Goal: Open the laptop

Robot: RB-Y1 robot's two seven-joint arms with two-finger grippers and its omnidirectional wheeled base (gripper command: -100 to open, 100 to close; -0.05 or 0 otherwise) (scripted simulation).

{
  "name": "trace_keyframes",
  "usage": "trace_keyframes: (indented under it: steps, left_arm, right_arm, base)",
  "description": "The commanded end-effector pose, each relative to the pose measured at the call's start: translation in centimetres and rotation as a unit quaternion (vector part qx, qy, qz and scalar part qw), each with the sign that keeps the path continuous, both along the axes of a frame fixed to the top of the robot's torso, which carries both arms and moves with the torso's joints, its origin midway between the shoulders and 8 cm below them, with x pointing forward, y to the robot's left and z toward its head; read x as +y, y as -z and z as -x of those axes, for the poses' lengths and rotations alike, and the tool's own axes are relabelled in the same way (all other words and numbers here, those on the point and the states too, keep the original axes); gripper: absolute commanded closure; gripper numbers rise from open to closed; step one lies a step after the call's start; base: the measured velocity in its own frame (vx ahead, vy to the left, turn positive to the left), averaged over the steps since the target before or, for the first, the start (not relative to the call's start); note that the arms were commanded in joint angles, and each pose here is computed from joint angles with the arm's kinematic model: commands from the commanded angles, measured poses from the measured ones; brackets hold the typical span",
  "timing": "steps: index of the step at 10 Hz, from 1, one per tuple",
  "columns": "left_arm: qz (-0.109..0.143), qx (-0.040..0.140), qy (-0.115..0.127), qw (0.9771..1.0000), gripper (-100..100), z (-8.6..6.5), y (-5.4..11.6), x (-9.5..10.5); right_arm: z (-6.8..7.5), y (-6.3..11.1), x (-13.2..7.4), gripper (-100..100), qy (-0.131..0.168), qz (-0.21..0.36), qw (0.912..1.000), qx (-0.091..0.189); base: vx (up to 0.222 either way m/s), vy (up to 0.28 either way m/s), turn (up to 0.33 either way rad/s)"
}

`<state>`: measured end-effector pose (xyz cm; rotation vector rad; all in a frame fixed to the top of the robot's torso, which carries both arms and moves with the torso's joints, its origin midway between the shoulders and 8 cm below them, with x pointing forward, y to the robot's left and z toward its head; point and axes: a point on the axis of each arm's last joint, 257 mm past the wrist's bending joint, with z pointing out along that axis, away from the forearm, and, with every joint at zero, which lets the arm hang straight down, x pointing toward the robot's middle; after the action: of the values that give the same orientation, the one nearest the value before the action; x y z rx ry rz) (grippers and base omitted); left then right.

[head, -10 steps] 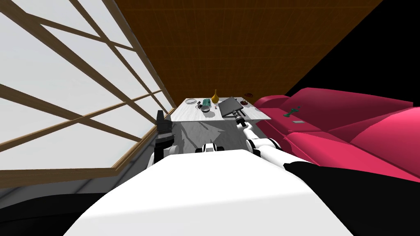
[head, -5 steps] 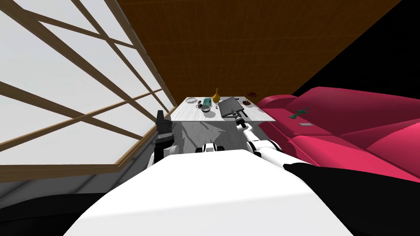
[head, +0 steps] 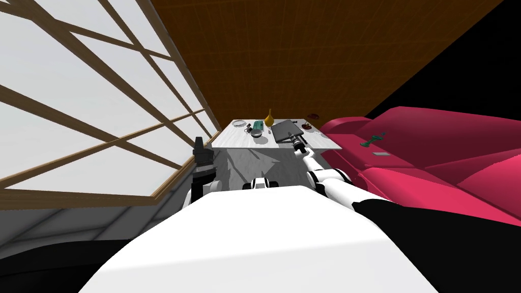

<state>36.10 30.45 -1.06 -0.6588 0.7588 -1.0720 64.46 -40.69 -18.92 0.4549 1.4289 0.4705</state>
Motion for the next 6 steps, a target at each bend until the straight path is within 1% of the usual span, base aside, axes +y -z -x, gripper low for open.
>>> trace_keyframes:
  steps: [1,6]
  left_arm:
    - [0.000,0.000,0.000,1.0000,0,0.00,0.00,0.00]
    - [0.000,0.000,0.000,1.0000,0,0.00,0.00,0.00]
  right_arm:
    - [-0.04,-0.01,-0.03,0,0.001,0.000,1.0000,0.001]
    - [0.04,0.27,-0.04,0,0.001,-0.001,1.0000,0.004]
  base:
    - [-0.007,0.001,-0.001]
    - [0.000,0.000,0.000]
